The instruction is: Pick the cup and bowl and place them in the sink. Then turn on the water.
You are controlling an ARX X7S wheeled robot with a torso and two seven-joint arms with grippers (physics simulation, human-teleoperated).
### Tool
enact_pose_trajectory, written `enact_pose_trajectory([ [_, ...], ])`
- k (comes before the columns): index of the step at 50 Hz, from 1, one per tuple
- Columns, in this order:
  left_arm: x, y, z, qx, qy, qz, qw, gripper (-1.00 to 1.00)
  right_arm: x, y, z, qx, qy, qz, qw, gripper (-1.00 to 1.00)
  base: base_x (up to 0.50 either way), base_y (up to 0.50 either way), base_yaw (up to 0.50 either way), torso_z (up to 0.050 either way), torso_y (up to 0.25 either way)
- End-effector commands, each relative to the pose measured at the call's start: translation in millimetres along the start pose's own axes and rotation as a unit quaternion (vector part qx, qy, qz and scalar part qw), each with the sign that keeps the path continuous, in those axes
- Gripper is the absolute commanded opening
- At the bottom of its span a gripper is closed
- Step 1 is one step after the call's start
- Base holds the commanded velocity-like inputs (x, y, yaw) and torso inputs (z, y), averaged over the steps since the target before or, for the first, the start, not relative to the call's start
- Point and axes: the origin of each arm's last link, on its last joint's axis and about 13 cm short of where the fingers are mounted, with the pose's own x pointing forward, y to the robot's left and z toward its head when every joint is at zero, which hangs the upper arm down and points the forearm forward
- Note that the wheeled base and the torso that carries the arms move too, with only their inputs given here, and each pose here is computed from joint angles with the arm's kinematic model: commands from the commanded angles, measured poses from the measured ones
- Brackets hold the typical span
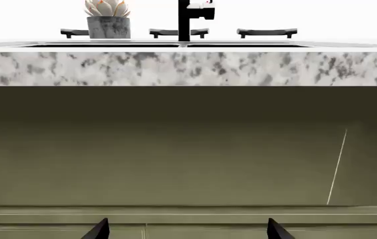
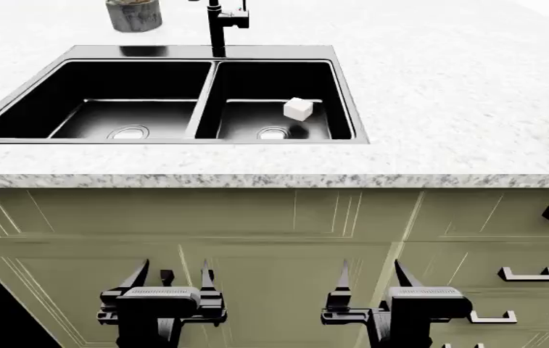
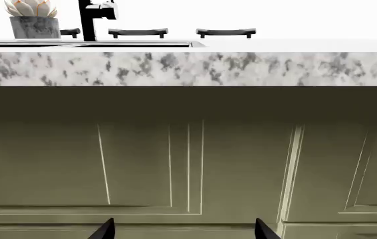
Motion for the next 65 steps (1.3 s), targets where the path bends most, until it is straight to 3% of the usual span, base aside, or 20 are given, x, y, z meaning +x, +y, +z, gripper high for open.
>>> enact_pose_trajectory([
  [1, -0.2, 0.0, 0.4, -0.001, -0.001, 0.0, 1.0, 1.0, 0.0, 0.5, -0.6, -0.003, 0.001, 0.0, 1.0, 1.0, 0.0, 0.0, 0.0, 0.0, 0.0],
  [12, -2.0, 1.0, 5.7, -0.015, -0.022, -0.005, 1.0, 1.0, 0.0, 0.5, -0.2, 0.005, 0.003, -0.002, 1.0, 1.0, 0.0, 0.0, 0.0, 0.022, 0.0],
  [18, -4.1, 3.8, 28.9, -0.012, -0.023, -0.022, 0.999, 1.0, 7.4, -3.1, 29.8, 0.023, -0.022, -0.008, 0.999, 1.0, 0.0, 0.0, 0.0, 0.05, 0.0],
  [26, 10.1, 13.6, 93.3, -0.022, -0.038, -0.019, 0.999, 1.0, 38.2, -15.8, 89.8, 0.027, -0.067, -0.026, 0.997, 1.0, 0.0, 0.0, 0.0, 0.05, 0.0],
  [37, 50.3, 37.5, 239.1, -0.052, -0.091, -0.044, 0.994, 1.0, 84.3, -38.7, 189.5, 0.012, -0.124, -0.023, 0.992, 1.0, 0.0, 0.0, 0.0, 0.05, 0.0],
  [43, 80.6, 47.6, 286.9, -0.046, -0.092, -0.043, 0.994, 1.0, 109.0, -48.0, 235.2, 0.002, -0.123, -0.003, 0.992, 1.0, 0.0, 0.0, 0.0, 0.05, 0.0],
  [50, 95.1, 56.0, 293.2, -0.072, -0.053, -0.039, 0.995, 1.0, 126.8, -60.3, 267.3, -0.011, -0.108, -0.004, 0.994, 1.0, 0.0, -0.12, 0.0, 0.012, 0.0],
  [65, 89.9, 52.5, 284.4, -0.085, -0.025, -0.048, 0.995, 1.0, 119.8, -69.2, 267.7, -0.007, -0.109, -0.016, 0.994, 1.0, 0.0, -0.5, 0.0, 0.0, 0.0],
])
